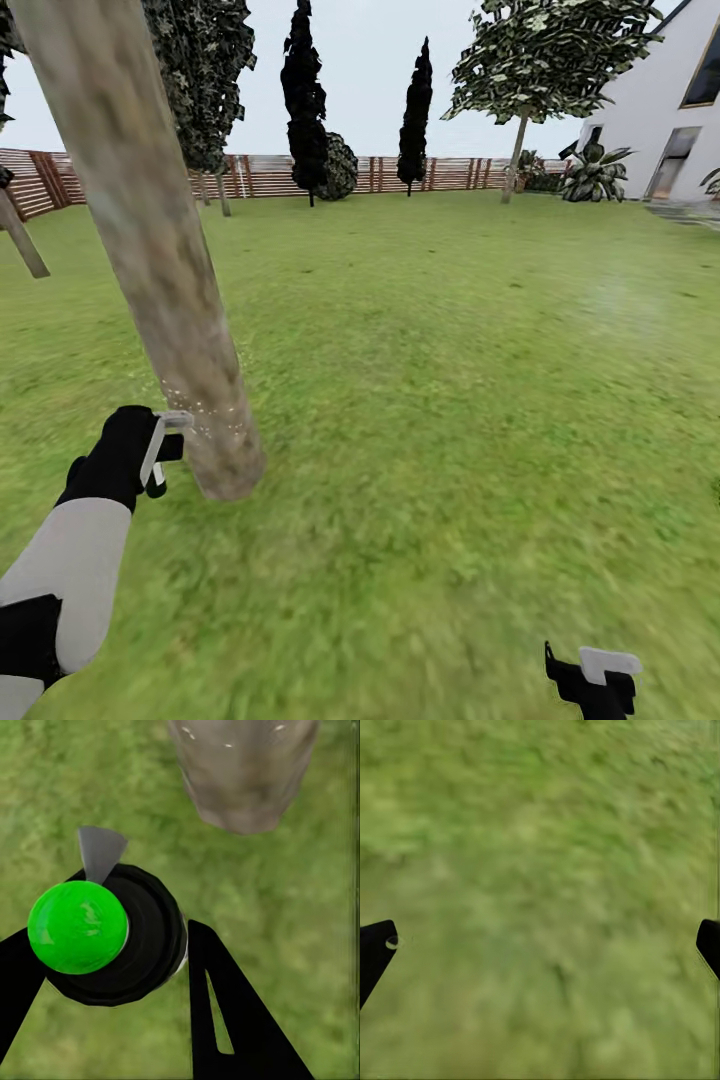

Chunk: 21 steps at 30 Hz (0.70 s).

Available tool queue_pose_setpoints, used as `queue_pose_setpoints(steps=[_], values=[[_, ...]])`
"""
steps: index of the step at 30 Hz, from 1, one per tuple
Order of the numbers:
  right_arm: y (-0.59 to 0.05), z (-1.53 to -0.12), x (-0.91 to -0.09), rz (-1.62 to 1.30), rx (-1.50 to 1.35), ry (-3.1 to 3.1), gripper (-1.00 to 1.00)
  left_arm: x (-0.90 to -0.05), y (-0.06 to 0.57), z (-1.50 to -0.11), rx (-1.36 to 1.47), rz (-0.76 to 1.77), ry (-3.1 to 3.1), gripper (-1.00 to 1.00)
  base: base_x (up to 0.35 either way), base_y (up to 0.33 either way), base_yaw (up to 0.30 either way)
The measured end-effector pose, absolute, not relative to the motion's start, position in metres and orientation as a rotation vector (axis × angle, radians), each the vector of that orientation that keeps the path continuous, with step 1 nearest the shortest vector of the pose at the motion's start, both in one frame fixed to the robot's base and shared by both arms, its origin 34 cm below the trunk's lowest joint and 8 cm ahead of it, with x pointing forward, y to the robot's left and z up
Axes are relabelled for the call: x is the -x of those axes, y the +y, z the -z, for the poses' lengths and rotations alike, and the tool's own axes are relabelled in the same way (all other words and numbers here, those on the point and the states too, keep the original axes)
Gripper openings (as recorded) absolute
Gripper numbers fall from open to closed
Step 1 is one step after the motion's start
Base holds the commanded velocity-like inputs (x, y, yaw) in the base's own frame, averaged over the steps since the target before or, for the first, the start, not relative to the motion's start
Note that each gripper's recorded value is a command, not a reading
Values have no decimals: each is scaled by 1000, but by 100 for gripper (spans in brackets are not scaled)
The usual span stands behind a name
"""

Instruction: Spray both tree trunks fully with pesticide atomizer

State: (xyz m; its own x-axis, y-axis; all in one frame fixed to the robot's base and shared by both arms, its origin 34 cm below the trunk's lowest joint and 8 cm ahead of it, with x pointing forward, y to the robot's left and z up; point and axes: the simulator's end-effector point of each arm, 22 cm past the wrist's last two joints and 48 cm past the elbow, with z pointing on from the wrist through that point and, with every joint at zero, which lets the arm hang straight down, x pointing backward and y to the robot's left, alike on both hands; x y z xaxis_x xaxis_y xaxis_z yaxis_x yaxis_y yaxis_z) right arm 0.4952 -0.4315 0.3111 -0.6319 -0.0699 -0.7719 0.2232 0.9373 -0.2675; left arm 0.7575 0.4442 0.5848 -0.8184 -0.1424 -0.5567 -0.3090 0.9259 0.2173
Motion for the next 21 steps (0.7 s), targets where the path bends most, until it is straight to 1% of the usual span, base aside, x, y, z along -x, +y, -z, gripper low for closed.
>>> queue_pose_setpoints(steps=[9,21], values=[[-432,-311,-495,429,-108,2216,100,-758,442,-585,318,-403,2529,-100,7,-274,0],[-431,-311,-495,427,-107,2217,100,-758,443,-585,320,-404,2528,-100,118,-265,0]])
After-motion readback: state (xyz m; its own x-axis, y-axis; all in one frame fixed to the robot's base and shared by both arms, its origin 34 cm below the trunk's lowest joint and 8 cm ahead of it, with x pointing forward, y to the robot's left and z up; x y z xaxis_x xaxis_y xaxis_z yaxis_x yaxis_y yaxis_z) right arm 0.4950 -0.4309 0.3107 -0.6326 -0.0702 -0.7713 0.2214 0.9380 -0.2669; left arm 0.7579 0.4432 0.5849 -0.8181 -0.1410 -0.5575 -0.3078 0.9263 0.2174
